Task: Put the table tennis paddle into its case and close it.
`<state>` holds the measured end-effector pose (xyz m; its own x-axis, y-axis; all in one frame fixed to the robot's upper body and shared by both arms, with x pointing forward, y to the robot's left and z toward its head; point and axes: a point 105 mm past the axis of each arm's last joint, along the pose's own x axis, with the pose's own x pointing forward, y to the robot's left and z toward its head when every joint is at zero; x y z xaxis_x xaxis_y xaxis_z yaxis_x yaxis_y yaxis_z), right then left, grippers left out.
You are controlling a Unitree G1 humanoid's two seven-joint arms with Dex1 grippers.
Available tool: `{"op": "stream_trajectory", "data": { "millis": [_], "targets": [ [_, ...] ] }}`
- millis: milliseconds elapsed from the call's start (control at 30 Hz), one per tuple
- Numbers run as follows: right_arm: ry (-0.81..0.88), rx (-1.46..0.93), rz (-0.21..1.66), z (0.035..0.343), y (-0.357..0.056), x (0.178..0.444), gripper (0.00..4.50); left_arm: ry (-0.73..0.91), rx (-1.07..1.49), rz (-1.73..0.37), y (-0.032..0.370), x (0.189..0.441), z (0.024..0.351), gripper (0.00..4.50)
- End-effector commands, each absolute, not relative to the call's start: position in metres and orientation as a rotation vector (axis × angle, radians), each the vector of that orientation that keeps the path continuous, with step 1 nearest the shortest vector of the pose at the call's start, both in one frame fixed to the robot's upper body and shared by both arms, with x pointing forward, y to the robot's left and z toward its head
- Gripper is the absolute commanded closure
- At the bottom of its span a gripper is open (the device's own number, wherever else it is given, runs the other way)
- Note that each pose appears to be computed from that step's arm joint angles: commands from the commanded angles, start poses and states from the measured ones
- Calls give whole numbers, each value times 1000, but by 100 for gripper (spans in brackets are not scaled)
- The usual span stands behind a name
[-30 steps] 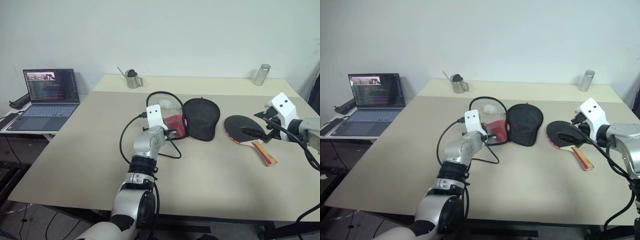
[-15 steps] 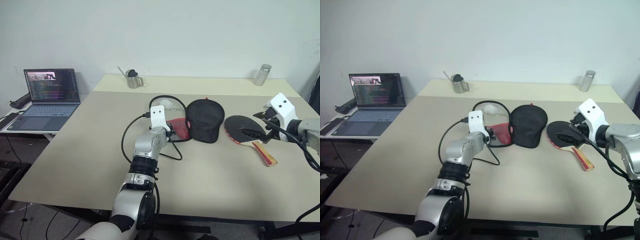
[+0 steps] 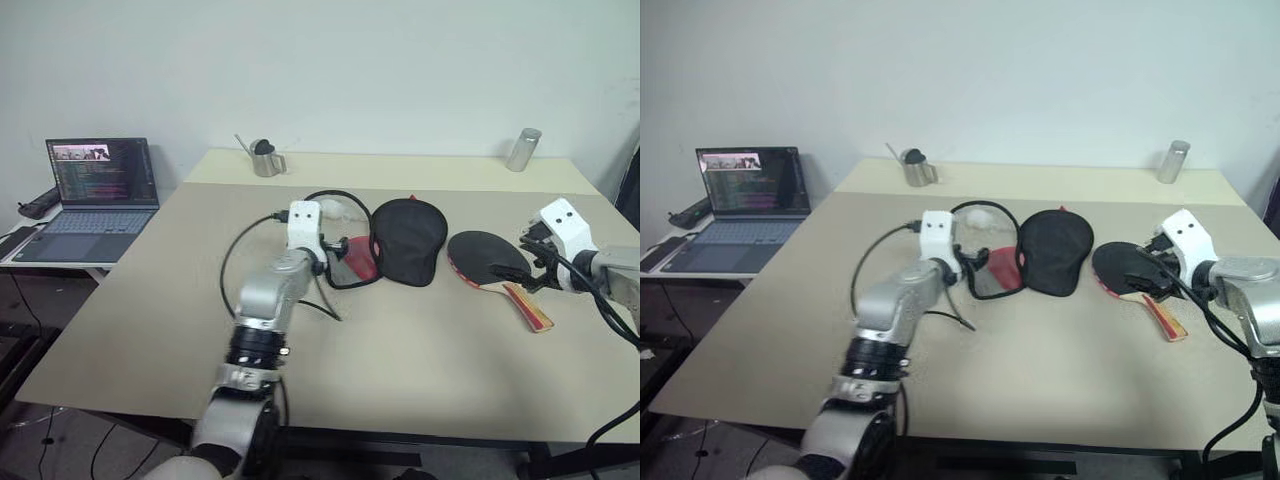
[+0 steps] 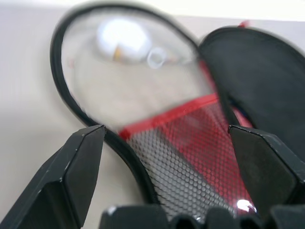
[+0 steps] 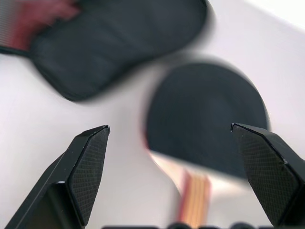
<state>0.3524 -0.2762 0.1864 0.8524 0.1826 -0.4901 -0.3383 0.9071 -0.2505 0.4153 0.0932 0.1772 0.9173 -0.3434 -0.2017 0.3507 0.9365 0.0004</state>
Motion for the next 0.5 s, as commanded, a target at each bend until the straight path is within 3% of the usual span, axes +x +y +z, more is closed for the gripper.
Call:
{"op": "stream_trajectory", "data": {
  "millis": [33, 167, 500],
  "targets": [
    [517, -288, 128, 180, -299, 352, 0, 120, 102, -609, 89, 393, 202, 2],
    [560, -234, 107, 155, -295, 356, 0, 92, 212, -814, 97, 371, 207, 2],
    [618, -146, 47, 113, -287, 384, 0, 58, 255, -870, 97, 367, 214, 2]
  ]
}}
